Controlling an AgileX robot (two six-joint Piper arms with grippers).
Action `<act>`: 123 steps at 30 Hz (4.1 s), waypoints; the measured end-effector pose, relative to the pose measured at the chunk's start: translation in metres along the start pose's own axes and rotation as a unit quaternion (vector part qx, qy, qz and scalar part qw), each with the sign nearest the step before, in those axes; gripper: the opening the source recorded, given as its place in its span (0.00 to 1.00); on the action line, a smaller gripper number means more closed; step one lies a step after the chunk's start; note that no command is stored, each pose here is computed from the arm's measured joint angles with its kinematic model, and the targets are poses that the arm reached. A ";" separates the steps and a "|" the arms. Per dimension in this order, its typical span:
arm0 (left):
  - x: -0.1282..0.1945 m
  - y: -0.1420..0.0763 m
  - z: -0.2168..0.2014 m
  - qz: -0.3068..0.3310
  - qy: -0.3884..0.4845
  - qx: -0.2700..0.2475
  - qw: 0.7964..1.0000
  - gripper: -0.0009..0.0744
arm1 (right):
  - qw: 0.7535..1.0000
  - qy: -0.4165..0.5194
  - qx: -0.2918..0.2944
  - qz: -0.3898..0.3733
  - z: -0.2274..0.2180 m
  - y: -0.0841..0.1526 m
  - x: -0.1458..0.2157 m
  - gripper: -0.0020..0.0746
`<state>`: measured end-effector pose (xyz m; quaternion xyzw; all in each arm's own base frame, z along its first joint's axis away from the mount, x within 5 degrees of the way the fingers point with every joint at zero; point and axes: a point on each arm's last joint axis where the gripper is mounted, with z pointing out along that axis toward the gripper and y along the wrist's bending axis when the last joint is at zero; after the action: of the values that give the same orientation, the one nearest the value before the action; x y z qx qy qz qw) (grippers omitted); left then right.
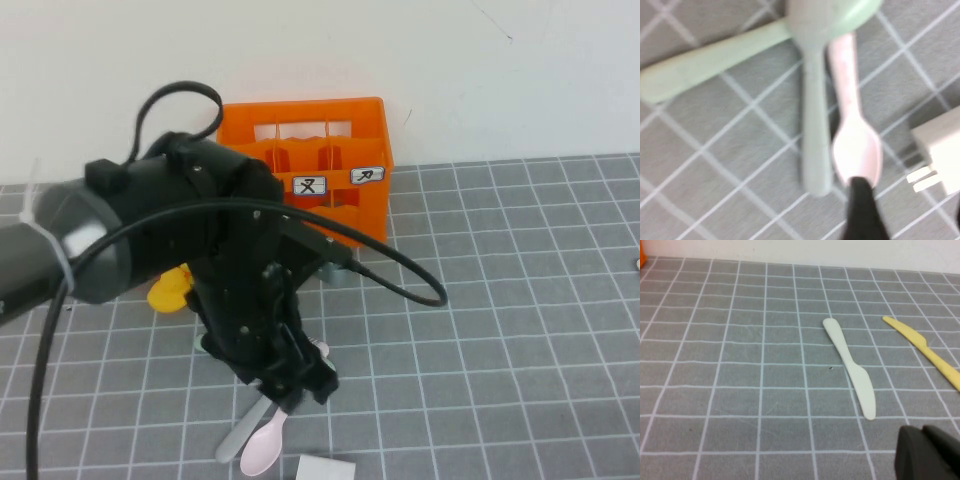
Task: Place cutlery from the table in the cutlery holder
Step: Pick up the fork, then place the fork on the box
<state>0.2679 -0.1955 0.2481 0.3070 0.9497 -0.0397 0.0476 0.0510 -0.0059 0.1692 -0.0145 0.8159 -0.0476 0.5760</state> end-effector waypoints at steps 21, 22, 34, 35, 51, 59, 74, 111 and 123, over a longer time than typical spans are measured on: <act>0.004 0.052 0.019 -0.006 -0.091 0.090 0.992 0.47 | 1.000 0.000 0.000 0.000 0.000 0.000 0.000 0.02; 0.002 0.051 0.019 0.000 -0.100 0.083 0.992 0.47 | 1.000 0.000 0.000 0.000 0.000 0.000 0.000 0.02; -0.008 0.057 0.068 0.000 -0.058 0.073 0.996 0.47 | 1.000 0.000 0.000 0.000 0.000 0.000 0.000 0.02; -0.009 0.058 0.073 0.001 -0.052 0.072 0.996 0.47 | 1.000 0.000 0.000 0.000 0.000 0.000 0.000 0.02; -0.013 0.062 0.093 -0.001 -0.046 0.064 0.997 0.46 | 1.000 0.000 0.000 0.000 0.000 0.000 0.000 0.02; -0.016 0.047 0.097 0.027 -0.043 0.057 0.997 0.21 | 1.000 0.000 0.000 0.000 0.000 0.000 0.000 0.02; -0.017 0.008 0.084 0.036 -0.049 -0.053 0.997 0.13 | 1.000 0.000 0.000 0.000 0.000 0.000 0.000 0.02; 0.013 0.016 -0.045 -0.063 -0.749 -0.072 0.655 0.13 | 1.000 0.000 0.001 0.000 0.000 0.000 0.000 0.02; -0.030 0.061 -0.029 -0.161 -0.730 -0.047 0.662 0.13 | 1.000 0.000 0.001 0.000 0.000 0.000 0.000 0.02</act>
<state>0.3257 -0.1604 0.2774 0.0190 0.6454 -0.2134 0.7332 0.0510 -0.0060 0.1692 -0.0138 0.8159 -0.0481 0.5760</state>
